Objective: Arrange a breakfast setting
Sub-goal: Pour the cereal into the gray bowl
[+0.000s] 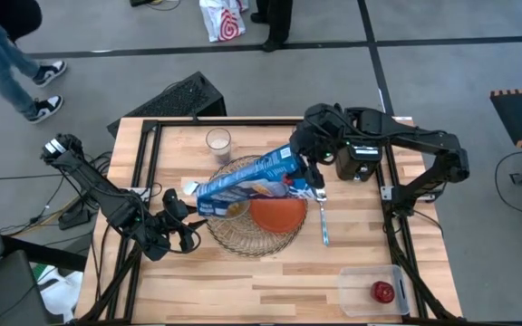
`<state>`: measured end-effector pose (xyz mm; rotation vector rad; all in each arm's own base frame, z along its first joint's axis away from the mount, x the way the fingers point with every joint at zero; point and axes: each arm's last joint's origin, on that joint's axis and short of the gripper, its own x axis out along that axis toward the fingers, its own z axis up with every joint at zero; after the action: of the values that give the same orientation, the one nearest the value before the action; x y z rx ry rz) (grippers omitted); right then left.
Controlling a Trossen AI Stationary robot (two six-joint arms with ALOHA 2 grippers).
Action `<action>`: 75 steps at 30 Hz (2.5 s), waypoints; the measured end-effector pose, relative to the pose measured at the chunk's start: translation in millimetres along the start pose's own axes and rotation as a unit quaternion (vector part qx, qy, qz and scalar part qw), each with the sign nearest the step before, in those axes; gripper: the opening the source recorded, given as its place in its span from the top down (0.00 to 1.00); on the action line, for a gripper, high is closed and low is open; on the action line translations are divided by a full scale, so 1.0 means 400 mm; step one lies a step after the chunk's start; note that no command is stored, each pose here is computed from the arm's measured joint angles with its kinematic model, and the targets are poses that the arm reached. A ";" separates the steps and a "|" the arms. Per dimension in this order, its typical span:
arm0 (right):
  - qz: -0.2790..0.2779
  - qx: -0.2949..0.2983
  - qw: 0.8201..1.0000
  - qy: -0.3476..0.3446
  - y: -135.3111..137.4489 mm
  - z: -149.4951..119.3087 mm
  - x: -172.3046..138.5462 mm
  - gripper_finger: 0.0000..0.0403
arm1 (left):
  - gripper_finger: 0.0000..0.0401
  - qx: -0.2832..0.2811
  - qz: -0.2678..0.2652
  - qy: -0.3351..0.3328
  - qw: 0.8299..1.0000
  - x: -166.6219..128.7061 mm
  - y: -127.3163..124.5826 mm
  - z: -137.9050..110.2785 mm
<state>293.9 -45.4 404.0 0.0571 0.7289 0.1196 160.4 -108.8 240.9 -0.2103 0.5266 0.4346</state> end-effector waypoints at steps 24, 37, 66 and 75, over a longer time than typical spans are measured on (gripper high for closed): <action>0.012 0.006 1.000 0.002 0.001 -0.003 -0.012 0.24 | 0.58 -0.001 0.000 0.000 1.000 0.000 0.000 0.000; 0.002 0.001 1.000 0.001 -0.001 -0.001 -0.010 0.25 | 0.58 -0.001 0.000 -0.001 1.000 0.000 0.000 0.000; -0.001 -0.001 0.999 -0.045 -0.001 -0.041 -0.047 0.25 | 0.58 0.009 0.021 -0.013 1.000 0.015 -0.012 -0.011; 0.006 0.002 0.999 -0.042 0.006 -0.072 -0.050 0.25 | 0.58 0.003 0.018 -0.020 1.000 0.015 -0.016 -0.008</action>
<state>259.6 -45.1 395.8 0.0701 0.6451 0.1259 166.6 -113.4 235.7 -0.1861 0.4924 0.4717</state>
